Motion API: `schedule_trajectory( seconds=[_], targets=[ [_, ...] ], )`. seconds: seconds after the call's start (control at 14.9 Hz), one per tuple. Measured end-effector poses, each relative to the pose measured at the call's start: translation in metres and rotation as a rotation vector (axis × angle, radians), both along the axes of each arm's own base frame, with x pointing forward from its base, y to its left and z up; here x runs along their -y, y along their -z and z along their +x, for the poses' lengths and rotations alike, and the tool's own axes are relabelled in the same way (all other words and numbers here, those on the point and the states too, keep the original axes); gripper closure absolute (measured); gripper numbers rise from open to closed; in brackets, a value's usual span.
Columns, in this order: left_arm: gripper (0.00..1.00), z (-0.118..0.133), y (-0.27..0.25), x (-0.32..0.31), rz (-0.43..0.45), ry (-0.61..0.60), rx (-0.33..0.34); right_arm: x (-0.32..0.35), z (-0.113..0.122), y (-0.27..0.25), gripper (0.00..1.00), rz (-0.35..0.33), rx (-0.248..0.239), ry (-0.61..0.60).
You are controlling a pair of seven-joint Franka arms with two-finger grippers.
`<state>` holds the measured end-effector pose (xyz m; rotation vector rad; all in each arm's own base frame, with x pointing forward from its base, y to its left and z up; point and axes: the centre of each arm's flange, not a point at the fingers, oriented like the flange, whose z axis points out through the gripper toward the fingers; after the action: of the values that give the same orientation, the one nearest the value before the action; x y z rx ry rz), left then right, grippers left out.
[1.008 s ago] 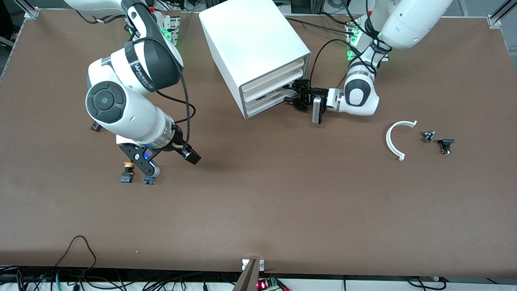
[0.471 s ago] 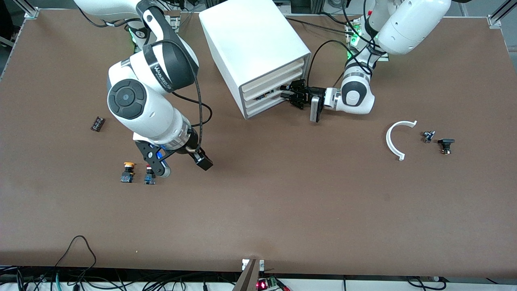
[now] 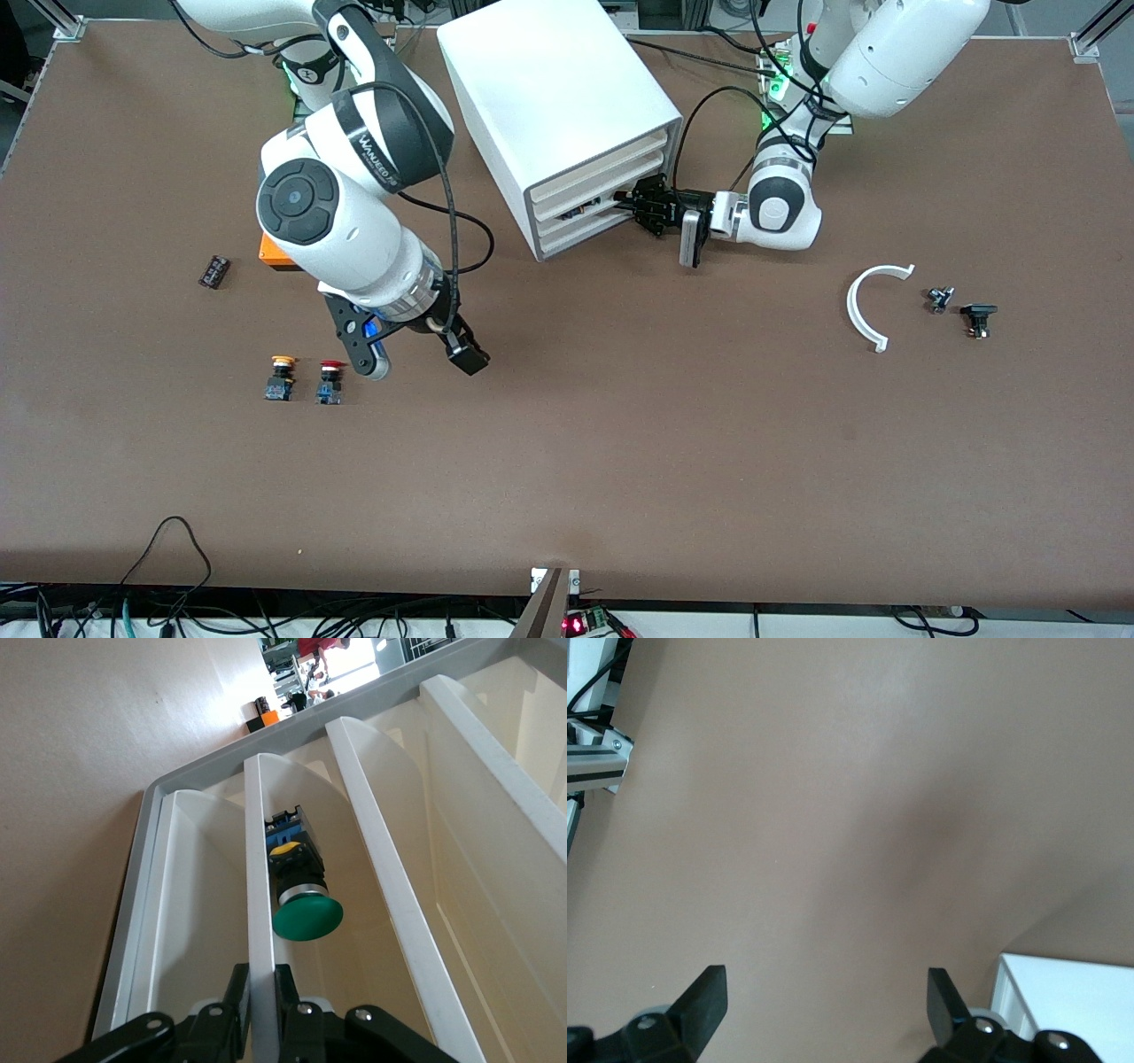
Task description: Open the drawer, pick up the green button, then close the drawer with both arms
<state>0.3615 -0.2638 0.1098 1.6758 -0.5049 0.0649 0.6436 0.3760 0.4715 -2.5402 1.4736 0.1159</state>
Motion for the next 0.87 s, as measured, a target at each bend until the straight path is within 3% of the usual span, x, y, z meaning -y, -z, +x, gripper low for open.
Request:
schedule_trajectory(
  seconds=[0.47,0.87],
  targets=[
    [0.85,0.004,-0.003,-0.001,0.019,0.006,0.007,-0.061,-0.025,0.022,0.00,0.027,-0.010,0.070],
    [0.85,0.063,-0.015,-0.034,0.099,0.035,0.085,-0.089,-0.039,0.026,0.00,0.053,-0.003,0.126]
  ],
)
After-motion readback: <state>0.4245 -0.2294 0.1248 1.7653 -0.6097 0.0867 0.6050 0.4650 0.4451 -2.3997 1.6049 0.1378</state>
